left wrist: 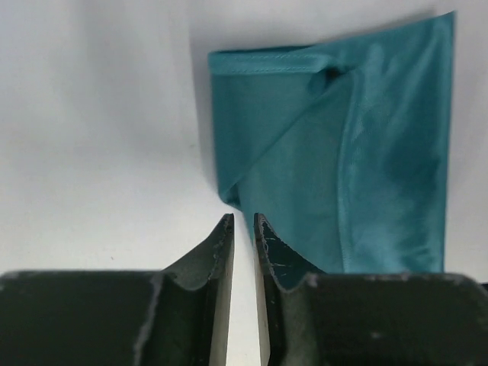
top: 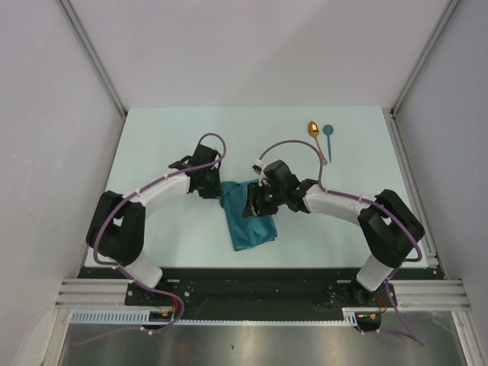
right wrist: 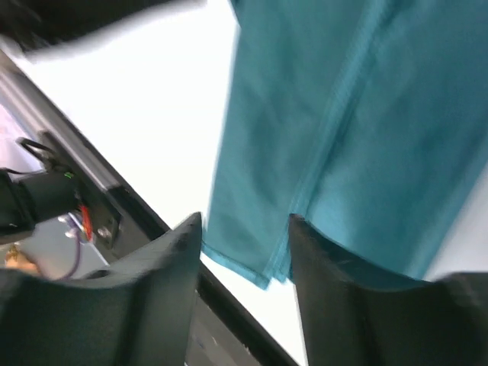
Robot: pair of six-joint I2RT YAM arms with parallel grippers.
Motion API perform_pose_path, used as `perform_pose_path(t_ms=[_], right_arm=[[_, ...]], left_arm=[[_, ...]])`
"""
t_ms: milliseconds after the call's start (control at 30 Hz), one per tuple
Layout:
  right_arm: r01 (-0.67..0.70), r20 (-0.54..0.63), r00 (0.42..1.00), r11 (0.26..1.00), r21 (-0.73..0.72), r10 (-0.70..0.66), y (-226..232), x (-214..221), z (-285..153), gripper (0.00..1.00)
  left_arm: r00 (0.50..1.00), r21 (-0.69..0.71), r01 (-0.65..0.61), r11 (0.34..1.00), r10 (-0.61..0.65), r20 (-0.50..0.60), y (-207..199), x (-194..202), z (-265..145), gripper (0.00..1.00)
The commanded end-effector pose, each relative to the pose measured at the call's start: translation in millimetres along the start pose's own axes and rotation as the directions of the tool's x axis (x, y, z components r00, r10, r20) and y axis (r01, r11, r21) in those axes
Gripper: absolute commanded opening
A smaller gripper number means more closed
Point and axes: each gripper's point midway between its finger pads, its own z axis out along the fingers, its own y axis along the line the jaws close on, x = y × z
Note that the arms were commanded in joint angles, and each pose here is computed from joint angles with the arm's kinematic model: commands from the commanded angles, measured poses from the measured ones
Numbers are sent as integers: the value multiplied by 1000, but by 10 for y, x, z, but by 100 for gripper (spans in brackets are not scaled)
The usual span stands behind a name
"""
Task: Fold the napkin into a case and place the utensils inside
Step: Smooth out the 2/3-rectangle-folded napkin at the center of the board.
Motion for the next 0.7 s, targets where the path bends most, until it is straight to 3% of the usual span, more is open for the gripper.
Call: perform_pose_path(t_ms=[0,133,233,533,667], right_arm=[[4,50,999,995,-97,1,169,-249,208,47],[-27,15,999,984,-176,30,220,-206,419,25],[-43,-7,999,981,-189,43,183,-151,520,16],[-78,-38,997,975,-207,71,150,-47,624,8],[-92,-51,995,971,-222,82,148,-14,682,8]], left_arm=[[999,11,36,999,-37,24,47,1,53,24],[998,51,63,997,-64,9,20,64,159,27],[997,67,76,995,-75,-9,-16,85,245,27],[997,5,81,997,-81,-7,101,97,380,20],[997,22,83,996,-83,0,81,98,405,12]])
